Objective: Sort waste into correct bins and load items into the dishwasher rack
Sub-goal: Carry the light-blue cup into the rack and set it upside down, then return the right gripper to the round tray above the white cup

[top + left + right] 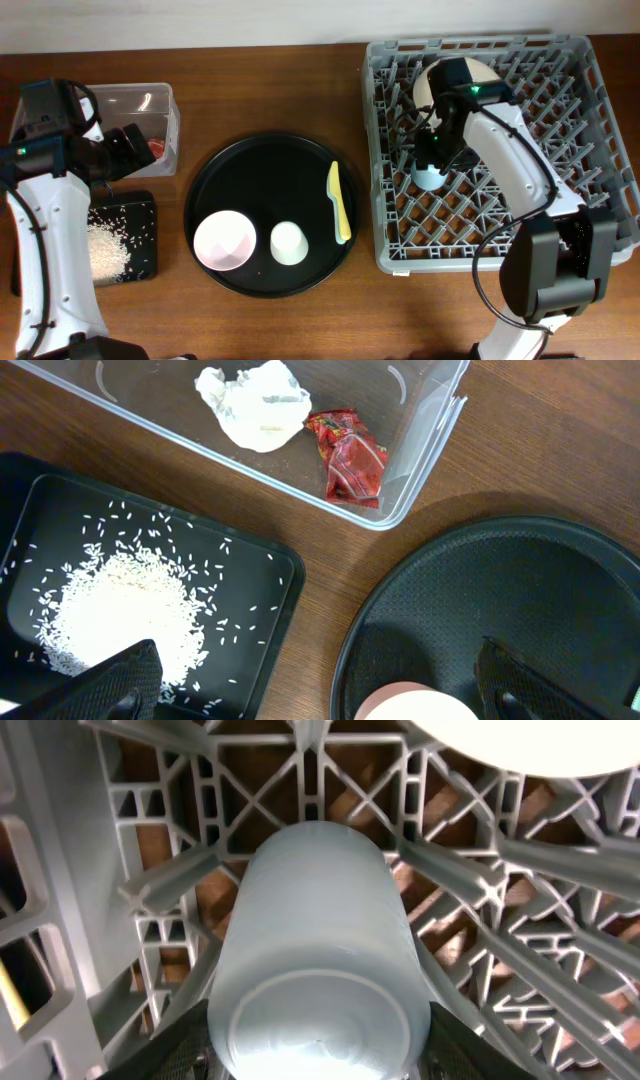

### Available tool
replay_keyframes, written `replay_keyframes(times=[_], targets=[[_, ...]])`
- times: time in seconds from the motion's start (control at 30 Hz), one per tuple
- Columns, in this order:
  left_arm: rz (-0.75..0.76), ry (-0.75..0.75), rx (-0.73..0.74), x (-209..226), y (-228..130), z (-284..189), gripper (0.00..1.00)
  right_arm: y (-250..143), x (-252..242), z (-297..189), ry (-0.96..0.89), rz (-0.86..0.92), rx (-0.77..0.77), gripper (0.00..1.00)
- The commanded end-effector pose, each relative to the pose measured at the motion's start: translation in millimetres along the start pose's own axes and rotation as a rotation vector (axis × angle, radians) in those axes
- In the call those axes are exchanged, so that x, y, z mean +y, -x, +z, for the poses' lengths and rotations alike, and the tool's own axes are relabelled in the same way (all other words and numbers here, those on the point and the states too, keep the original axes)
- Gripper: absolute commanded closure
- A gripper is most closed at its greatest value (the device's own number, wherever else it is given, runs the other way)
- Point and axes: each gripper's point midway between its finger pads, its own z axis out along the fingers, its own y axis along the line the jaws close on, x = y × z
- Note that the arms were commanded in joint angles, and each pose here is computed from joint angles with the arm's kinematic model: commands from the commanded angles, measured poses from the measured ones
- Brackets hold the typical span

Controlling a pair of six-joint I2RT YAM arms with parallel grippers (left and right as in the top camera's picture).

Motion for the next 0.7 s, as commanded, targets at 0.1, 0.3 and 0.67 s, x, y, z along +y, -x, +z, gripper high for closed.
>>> replay_keyframes(times=[0.1,0.3,0.67], targets=[[-0.005,0.002,-0.03,1.3,5.5,-8.8,0.01,1.3,-5.7,2.0,-0.018,0.011,-0.02,0.02],[-0.005,0.002,-0.03,1.3,5.5,-8.8,0.01,16.6,11.6,-85.4,0.108,-0.042,-0.112,0.01],[-0.005,0.002,-0.03,1.3,5.5,-8.8,0.01,-41.6,137.2,-135.1,0.374,-0.363,-0.031,0.08]])
